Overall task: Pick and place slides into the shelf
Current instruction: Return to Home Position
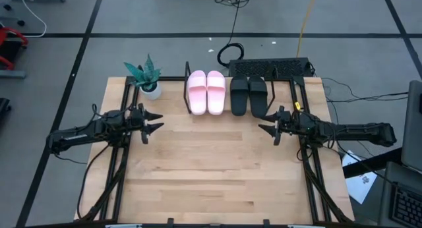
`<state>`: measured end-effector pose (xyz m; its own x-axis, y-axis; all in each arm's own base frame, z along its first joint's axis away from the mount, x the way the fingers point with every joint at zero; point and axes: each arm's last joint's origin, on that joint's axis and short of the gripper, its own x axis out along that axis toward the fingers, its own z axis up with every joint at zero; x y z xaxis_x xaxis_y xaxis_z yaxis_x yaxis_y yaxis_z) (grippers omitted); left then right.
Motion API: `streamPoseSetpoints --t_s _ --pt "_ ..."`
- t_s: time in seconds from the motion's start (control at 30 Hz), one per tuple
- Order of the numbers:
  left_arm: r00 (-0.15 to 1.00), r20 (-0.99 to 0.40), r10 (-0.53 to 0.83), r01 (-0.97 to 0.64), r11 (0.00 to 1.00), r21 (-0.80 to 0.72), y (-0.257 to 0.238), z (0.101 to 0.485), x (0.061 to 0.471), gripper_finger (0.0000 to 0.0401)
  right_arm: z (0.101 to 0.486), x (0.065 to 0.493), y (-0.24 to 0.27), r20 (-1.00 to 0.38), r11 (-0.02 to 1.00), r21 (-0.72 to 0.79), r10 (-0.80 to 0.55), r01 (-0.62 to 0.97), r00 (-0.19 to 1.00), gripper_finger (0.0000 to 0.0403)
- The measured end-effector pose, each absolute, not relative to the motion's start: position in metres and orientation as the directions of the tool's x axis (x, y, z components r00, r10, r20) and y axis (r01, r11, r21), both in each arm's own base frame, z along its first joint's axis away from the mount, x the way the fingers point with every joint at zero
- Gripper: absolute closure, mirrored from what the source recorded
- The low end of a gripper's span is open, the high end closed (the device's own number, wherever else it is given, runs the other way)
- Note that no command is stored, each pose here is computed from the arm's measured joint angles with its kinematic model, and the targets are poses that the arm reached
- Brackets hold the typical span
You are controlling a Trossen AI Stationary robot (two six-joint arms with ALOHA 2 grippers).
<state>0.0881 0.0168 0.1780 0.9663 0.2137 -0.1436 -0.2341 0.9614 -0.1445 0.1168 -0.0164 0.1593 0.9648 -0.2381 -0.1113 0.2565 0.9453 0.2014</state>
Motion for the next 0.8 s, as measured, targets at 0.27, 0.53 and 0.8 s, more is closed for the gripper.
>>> streamPoseSetpoints --t_s 0.27,0.53,0.8 --pt "0.966 -0.138 0.22 -0.24 0.959 -0.151 0.017 0.1785 0.0882 0.0219 0.1592 0.1168 -0.0164 -0.112 0.947 0.199 -0.235 0.254 0.965 0.0218" --pt "0.966 -0.138 0.22 -0.24 0.959 -0.151 0.0171 0.1786 0.0882 0.0219 0.1593 0.1168 -0.0164 -0.111 0.947 0.199 -0.235 0.253 0.966 0.0218" --pt "0.966 -0.138 0.22 -0.24 0.959 -0.153 0.017 0.1786 0.0883 0.0219 0.1593 0.1168 -0.0164 -0.111 0.947 0.199 -0.235 0.253 0.966 0.0218"
